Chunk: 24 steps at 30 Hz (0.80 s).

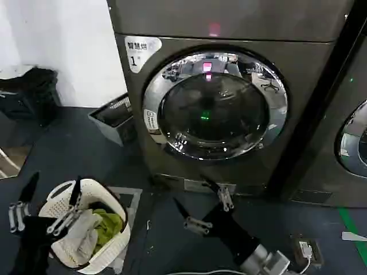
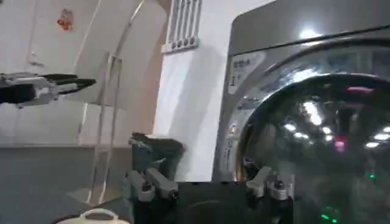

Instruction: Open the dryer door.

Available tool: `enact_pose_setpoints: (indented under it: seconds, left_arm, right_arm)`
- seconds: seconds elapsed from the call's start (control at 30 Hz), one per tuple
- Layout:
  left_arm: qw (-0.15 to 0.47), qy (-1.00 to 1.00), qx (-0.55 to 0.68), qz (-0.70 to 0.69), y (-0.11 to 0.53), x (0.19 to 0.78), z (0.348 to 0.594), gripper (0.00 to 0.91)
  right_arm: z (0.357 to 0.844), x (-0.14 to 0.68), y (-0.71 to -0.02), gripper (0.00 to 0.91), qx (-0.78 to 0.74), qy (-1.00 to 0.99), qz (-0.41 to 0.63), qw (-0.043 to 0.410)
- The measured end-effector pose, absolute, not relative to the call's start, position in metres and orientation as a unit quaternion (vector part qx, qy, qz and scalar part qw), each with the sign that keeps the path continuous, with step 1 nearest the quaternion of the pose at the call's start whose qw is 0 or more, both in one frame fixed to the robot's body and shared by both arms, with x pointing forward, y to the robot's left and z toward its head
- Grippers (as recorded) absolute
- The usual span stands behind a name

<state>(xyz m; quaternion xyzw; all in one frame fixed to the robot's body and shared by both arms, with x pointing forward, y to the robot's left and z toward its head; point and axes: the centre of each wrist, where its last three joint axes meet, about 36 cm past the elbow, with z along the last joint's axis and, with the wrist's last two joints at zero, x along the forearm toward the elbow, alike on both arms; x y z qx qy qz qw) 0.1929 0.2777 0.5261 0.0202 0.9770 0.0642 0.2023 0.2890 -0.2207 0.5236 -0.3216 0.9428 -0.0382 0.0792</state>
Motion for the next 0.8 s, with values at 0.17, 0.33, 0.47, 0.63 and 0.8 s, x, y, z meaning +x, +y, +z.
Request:
enact_pose_setpoints:
  seconds: [0.17,0.33,0.47,0.63,0.8]
  left_arm:
    - [0.187,0.98,0.028,0.057,0.276,0.192,0.523,0.907]
    - [0.181,0.982,0.029,0.049,0.275,0.19,0.526,0.907]
    - [0.175,0.983,0.031,0.051,0.277,0.188,0.525,0.907]
    - [0.179,0.983,0.027,0.025,0.275,0.188,0.525,0.907]
    - [0.173,0.984,0.024,0.03,0.276,0.188,0.519,0.907]
  right_arm:
    - [0.516,0.333,-0.242,0.907,-0.326,0.942,-0.044,0.074]
    - [0.497,0.38,-0.253,0.907,-0.337,0.939,-0.035,0.061]
    - [0.49,0.418,-0.254,0.907,-0.357,0.933,-0.011,0.042]
    - [0.496,0.462,-0.245,0.907,-0.368,0.928,-0.017,0.053]
    - [0.501,0.498,-0.23,0.907,-0.374,0.924,-0.039,0.061]
